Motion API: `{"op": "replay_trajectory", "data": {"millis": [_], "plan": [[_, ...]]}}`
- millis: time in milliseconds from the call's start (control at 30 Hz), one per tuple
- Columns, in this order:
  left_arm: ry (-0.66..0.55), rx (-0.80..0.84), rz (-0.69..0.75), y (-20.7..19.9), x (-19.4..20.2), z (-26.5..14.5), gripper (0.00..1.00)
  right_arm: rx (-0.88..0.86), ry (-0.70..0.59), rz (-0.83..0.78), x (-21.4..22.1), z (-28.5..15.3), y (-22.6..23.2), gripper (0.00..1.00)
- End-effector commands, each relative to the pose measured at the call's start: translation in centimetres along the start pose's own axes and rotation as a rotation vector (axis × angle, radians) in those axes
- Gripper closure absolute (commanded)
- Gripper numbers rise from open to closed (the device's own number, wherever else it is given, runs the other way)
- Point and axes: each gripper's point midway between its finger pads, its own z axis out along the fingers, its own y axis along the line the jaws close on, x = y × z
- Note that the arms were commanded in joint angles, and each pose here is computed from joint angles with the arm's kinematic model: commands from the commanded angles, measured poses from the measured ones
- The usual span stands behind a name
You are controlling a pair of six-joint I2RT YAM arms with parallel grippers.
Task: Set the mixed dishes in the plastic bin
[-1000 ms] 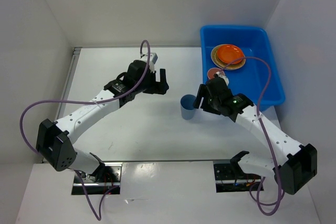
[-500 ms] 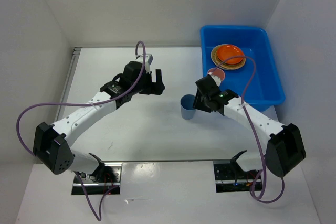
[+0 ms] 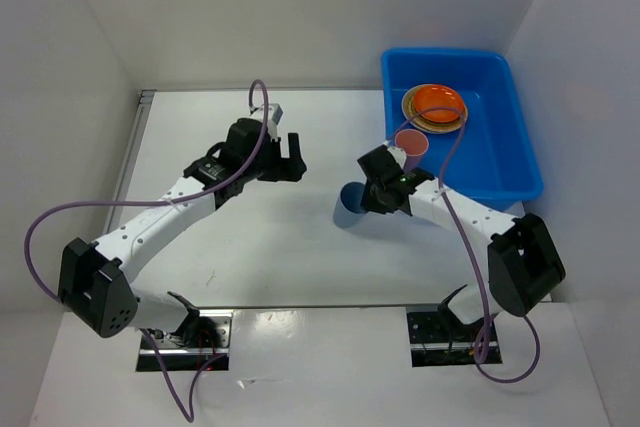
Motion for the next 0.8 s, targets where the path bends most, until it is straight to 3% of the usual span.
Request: {"op": "replay_trajectory", "data": {"millis": [0,100,233,500,633,767], "plan": [[-0.077,0.025,-0.012,-0.3,-2.2,-1.6,0.01,-0.045,-0.058,-0.009,-1.5,-0.7,2.6,1.00],[-0.088,0.008,-0.024,0.6,-2.4,-2.2,0.01,-0.108,-0.105,-0.004,-3.1,-2.9,4.5,1.00],[-0.105,-0.006,-0.041,1.8,-2.7,-3.2,0.01,-0.251,-0.247,0.031,-7.9,-9.1,7.2,1.00],[-0.127,-0.037,-0.104,4.6,-2.8,-4.3,0.01,-0.299,-0.534,0.112,-15.9,-18.0,7.7,1.00],[-0.108,-0.041,-0.122,5.5,-2.2,-4.6,0.01,-0.244,-0.644,0.209,-20.2,-19.9,5.0,1.00],[-0.095,-0.024,-0.122,5.8,-1.6,-4.5,0.01,-0.113,-0.686,0.280,-24.4,-18.4,0.6,1.00]]}}
